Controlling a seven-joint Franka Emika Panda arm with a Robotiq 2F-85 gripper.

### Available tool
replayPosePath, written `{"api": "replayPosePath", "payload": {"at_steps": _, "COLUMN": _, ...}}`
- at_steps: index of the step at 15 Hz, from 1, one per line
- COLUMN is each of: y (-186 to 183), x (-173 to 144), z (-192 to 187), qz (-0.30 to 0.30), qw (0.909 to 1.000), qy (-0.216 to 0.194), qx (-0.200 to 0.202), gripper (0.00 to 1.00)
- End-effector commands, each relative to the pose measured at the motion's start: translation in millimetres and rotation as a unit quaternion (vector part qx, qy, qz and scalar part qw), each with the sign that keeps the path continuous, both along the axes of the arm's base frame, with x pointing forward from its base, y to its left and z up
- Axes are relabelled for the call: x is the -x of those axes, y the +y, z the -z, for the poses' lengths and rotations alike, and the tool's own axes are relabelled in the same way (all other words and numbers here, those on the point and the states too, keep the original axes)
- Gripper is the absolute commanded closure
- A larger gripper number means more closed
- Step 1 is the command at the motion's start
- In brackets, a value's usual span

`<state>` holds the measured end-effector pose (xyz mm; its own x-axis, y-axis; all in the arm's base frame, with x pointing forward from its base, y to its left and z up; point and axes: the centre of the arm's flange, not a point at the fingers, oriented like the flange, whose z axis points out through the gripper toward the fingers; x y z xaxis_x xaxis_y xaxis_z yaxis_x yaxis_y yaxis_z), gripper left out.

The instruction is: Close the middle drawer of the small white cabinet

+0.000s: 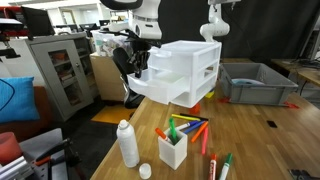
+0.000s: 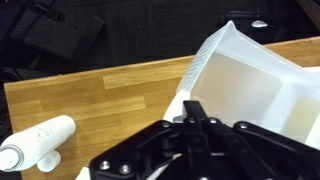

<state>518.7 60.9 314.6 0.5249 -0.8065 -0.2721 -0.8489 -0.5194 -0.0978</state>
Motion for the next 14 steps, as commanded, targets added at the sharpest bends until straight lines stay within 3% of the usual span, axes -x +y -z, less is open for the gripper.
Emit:
{"api": "replayPosePath", "payload": {"at_steps": 1, "y": 7, "x": -5, "z": -2, "qz": -0.020, "qw": 0.9997, "qy": -0.012, "qx": 0.001, "gripper": 1.00}}
{"api": "replayPosePath", "payload": {"at_steps": 8, "y": 15, "x": 53, "z": -40, "qz": -0.016, "qw": 0.9997, "qy": -0.016, "qx": 0.009, "gripper": 1.00}}
{"api": "replayPosePath", "payload": {"at_steps": 14, "y": 16, "x": 64, "z": 0, "qz": -0.024, "qw": 0.9995, "qy": -0.002, "qx": 0.021, "gripper": 1.00}}
